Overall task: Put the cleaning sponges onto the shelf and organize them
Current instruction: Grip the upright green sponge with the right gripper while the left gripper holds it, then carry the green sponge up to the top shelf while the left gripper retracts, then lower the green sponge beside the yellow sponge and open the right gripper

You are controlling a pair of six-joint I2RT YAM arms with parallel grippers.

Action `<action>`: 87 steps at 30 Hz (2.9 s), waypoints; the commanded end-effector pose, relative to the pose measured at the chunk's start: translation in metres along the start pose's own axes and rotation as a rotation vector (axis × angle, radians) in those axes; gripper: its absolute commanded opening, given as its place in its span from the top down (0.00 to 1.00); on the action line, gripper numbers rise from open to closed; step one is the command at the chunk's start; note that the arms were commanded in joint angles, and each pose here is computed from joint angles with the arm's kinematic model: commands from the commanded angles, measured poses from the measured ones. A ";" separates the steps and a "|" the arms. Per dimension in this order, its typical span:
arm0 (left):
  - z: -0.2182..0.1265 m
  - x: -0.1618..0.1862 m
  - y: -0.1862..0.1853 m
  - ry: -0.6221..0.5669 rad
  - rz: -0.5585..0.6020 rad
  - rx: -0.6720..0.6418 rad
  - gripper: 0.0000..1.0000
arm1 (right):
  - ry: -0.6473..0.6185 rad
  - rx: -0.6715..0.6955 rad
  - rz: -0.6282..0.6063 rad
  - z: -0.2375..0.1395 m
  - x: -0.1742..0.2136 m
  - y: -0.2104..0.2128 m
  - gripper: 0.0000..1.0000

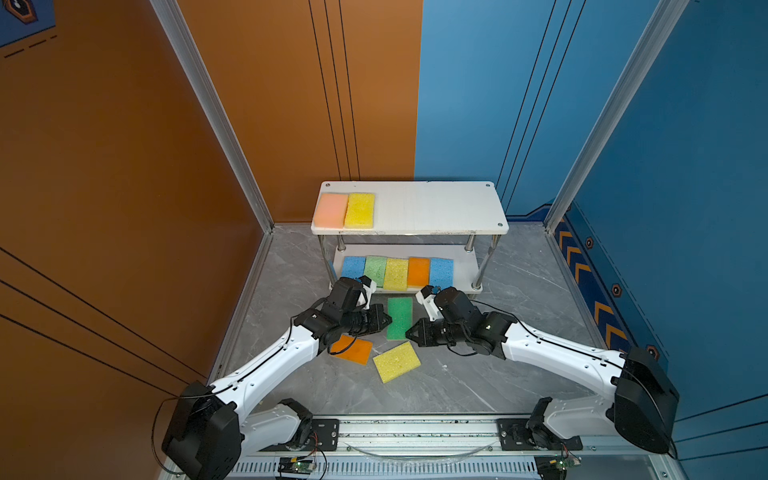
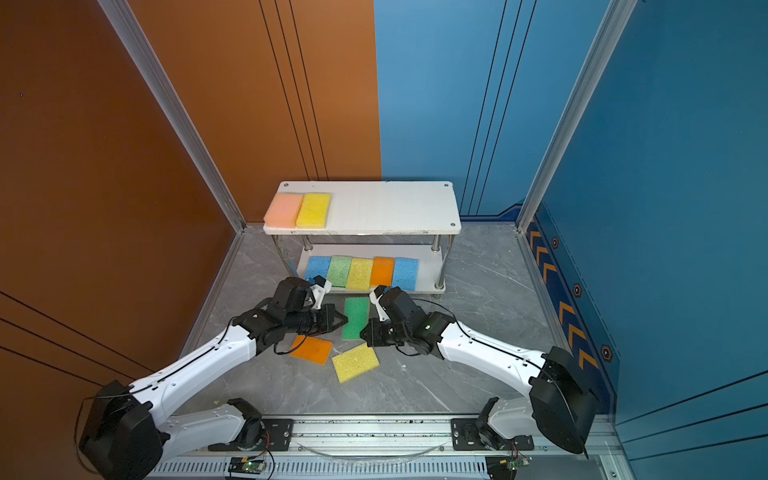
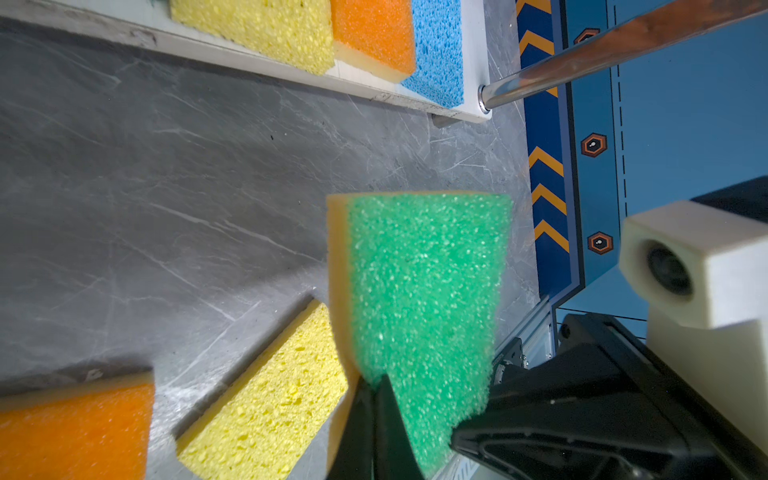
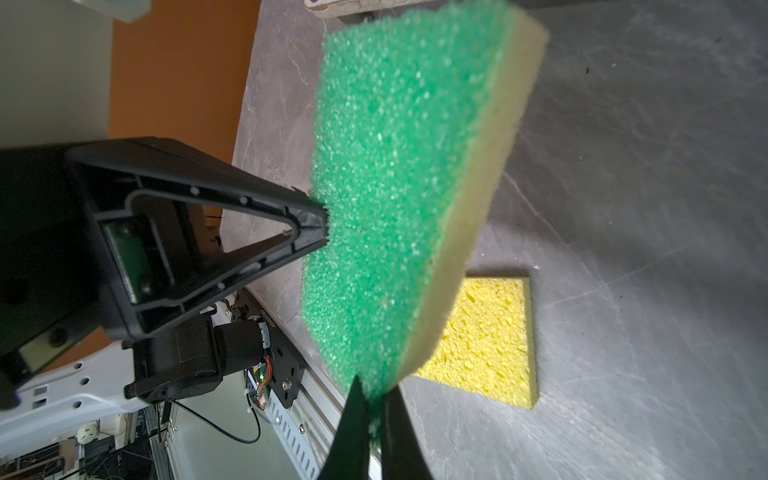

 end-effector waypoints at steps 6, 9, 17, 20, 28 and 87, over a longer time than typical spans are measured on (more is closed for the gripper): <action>-0.002 0.004 -0.006 -0.001 0.017 0.026 0.96 | -0.027 0.003 -0.023 -0.003 -0.009 0.006 0.98; -0.004 0.003 -0.007 -0.005 0.016 0.031 0.87 | -0.029 0.005 -0.025 -0.003 -0.009 0.006 0.99; -0.036 -0.009 -0.008 -0.077 0.005 0.054 0.64 | -0.040 0.035 -0.038 -0.013 -0.009 0.004 0.99; -0.055 -0.014 -0.006 -0.118 -0.002 0.059 0.56 | -0.050 0.047 -0.045 -0.021 -0.010 0.004 0.99; -0.097 -0.020 0.012 -0.195 -0.053 0.063 0.48 | -0.102 0.039 -0.079 -0.056 -0.020 0.019 1.00; -0.149 -0.029 0.071 -0.375 -0.061 -0.056 0.38 | -0.364 -0.185 -0.104 -0.126 -0.286 0.064 1.00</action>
Point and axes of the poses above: each gripper's point midway between its finger pads, its own z axis out along the fingers, its own y axis along the line the jaws close on, x = y × z, the point moved 3 cm from there along -z, back along the fingers, and after that the axes turned 13 degrees about -z, right-handed, at the moved point
